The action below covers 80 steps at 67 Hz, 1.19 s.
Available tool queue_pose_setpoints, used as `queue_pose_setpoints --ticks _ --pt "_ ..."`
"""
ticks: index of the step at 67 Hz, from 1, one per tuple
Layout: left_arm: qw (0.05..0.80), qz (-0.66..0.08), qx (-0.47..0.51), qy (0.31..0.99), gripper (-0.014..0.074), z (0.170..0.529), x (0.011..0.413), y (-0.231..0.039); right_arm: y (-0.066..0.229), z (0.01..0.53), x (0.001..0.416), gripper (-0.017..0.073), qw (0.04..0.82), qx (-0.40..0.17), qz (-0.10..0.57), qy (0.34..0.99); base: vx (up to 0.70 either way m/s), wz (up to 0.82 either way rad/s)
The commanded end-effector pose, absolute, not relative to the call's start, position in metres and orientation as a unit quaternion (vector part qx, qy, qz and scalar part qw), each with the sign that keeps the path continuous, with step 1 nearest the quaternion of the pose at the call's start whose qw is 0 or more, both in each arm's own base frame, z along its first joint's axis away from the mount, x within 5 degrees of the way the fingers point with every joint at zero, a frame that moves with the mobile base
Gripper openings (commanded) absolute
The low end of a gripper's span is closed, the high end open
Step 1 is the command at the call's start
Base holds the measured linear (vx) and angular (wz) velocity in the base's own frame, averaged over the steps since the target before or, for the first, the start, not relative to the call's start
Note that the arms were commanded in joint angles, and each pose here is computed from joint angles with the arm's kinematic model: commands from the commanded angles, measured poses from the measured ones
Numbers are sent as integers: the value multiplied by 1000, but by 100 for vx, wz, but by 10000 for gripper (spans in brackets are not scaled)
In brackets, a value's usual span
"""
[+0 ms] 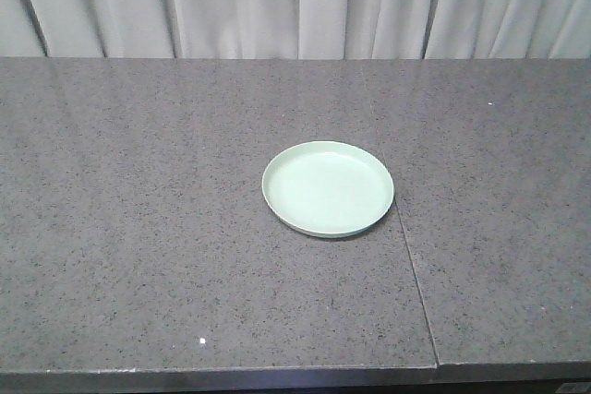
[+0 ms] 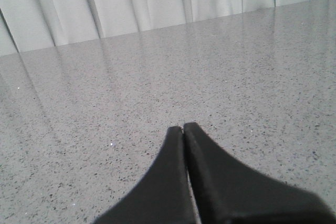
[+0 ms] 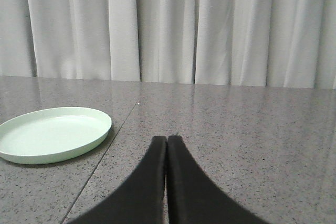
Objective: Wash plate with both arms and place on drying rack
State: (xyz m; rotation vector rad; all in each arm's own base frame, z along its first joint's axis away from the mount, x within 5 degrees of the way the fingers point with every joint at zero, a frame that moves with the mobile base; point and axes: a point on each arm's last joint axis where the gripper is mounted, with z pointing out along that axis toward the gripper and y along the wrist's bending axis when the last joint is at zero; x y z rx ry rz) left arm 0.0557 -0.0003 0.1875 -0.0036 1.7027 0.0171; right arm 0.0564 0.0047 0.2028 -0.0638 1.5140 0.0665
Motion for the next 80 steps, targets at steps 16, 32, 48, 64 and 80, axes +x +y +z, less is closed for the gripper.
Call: queue_pose_setpoints --ticks 16,32,48,64,80 --pt "698 6 -11 716 -6 202 54 1 5 209 56 -1 753 -32 24 657 0 0" --pt "698 6 -11 716 -6 202 54 1 5 209 56 -1 753 -32 24 657 0 0" --pt "698 6 -11 716 -6 202 54 1 5 209 56 -1 753 -32 24 657 0 0" --pt "698 6 -11 716 -6 202 54 1 5 209 56 -1 753 -32 24 657 0 0" --pt "698 6 -11 716 -6 202 54 1 4 211 55 -1 756 -4 54 653 0 0"
